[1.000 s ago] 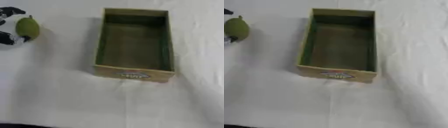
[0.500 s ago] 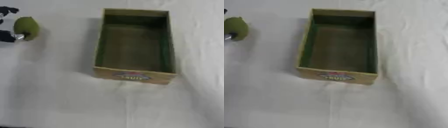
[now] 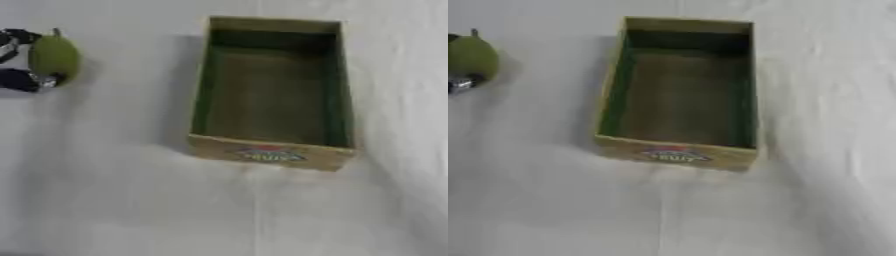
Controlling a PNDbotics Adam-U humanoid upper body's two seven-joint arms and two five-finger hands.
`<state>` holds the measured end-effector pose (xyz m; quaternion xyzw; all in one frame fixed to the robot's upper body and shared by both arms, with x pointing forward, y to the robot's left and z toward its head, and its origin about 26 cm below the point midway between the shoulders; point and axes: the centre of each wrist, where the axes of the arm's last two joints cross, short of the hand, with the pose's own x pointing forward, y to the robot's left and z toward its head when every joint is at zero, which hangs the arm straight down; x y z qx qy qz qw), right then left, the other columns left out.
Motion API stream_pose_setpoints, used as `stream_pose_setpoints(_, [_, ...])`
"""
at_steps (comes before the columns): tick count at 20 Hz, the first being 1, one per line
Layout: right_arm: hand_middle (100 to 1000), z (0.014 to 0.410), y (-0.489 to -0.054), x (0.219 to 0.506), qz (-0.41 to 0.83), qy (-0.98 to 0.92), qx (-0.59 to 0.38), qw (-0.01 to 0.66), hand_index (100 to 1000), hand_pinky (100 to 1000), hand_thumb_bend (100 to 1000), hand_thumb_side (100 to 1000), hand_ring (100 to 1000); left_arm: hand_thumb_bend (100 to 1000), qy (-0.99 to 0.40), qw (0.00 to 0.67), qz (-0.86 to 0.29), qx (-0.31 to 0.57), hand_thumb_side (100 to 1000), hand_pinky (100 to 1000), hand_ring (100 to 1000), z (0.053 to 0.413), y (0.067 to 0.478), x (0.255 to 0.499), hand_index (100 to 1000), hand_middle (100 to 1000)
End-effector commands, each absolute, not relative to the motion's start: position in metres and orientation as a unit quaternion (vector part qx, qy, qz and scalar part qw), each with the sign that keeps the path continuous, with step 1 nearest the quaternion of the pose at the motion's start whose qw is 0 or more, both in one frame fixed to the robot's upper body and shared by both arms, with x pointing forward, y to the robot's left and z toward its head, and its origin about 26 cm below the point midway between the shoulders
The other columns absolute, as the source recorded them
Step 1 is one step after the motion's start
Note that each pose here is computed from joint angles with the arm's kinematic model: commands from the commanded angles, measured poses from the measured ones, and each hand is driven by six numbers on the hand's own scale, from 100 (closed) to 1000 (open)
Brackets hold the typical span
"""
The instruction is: Pick up objects on the table and place them in the box.
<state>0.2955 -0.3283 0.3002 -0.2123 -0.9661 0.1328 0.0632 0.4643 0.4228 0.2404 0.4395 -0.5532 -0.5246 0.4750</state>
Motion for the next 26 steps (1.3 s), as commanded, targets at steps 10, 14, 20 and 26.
stream_pose_setpoints(10, [636,0.307,-0.330,0.290,0.122,-0.966,-0.222,0.056,845,877,100,470,812,375,-0.579,0.450,-0.528,0.427,100,551,679,0.260,0.424,0.462,829,697])
stream_pose_setpoints(14, [634,0.306,-0.330,0.290,0.118,-0.966,-0.224,0.060,844,878,100,470,812,328,-0.599,0.442,-0.508,0.434,100,316,538,0.261,0.422,0.461,750,617])
stream_pose_setpoints(20, [629,0.304,-0.331,0.289,0.114,-0.966,-0.225,0.063,845,879,100,470,809,354,-0.639,0.423,-0.468,0.440,100,144,437,0.266,0.419,0.460,653,522])
stream_pose_setpoints(26, [627,0.303,-0.332,0.289,0.112,-0.965,-0.226,0.066,845,879,100,525,807,356,-0.661,0.383,-0.459,0.453,100,100,372,0.274,0.411,0.459,606,478])
